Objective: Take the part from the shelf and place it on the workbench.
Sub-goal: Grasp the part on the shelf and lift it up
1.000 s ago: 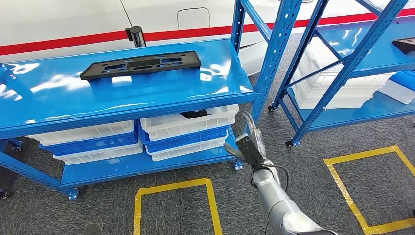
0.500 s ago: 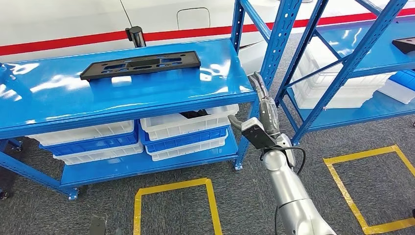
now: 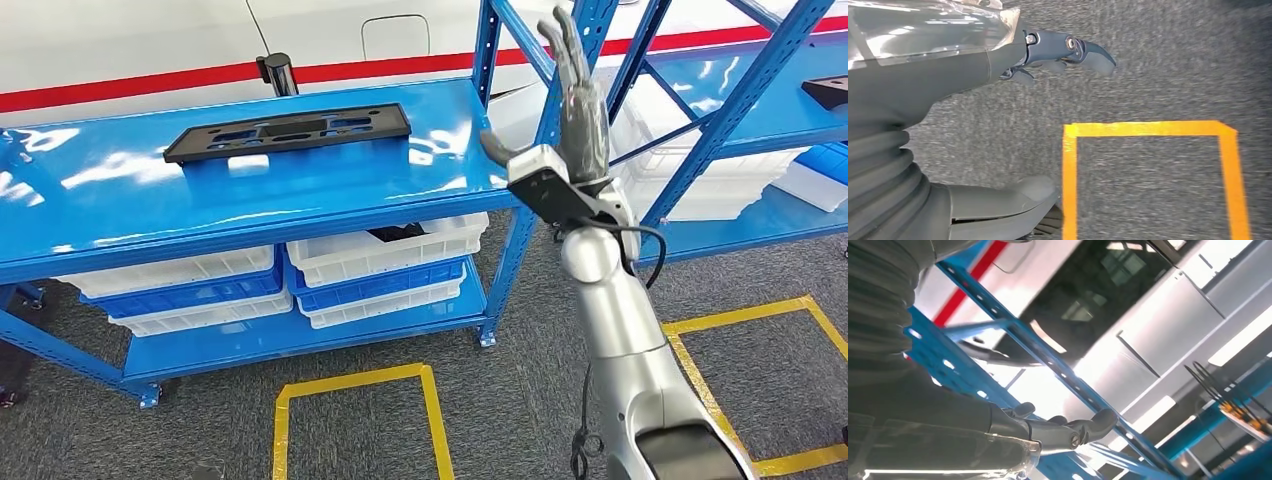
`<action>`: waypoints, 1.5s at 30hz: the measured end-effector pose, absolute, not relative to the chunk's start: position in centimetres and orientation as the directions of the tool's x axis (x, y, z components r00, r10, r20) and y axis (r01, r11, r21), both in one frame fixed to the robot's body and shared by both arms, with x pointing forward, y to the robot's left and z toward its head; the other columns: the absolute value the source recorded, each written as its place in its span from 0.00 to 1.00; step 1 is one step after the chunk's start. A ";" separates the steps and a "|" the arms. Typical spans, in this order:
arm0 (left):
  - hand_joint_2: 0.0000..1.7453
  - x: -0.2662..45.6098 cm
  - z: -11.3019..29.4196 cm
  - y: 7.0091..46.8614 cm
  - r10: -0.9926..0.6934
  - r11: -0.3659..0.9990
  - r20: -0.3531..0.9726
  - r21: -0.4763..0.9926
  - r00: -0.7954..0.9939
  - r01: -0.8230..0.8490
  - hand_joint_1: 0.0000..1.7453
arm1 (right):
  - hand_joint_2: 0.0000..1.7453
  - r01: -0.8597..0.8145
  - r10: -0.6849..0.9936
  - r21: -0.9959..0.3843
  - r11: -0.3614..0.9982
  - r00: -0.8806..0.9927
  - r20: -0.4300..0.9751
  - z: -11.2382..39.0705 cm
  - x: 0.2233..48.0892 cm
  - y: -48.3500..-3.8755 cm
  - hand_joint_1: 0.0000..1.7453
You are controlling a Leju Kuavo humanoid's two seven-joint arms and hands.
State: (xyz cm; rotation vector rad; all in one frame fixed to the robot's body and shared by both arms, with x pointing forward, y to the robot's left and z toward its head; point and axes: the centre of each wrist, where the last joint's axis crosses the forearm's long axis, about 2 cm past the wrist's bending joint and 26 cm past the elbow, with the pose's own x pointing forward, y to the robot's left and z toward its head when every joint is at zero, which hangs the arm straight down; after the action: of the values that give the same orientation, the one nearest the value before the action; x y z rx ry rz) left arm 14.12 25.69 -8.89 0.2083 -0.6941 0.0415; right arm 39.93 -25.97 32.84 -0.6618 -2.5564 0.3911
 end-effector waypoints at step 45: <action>0.00 16.7 -7.8 23.0 -0.202 0.979 0.614 0.158 0.763 0.132 0.00 | 1.00 0.140 0.695 -0.830 0.540 -0.631 0.345 38.3 45.0 -8.3 0.00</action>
State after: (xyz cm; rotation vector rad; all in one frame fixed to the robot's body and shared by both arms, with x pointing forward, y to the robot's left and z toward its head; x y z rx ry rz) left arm 16.68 23.05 -7.81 0.1080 -0.6786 -0.1816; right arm 45.04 -8.34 38.33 -0.6720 -2.0990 1.0498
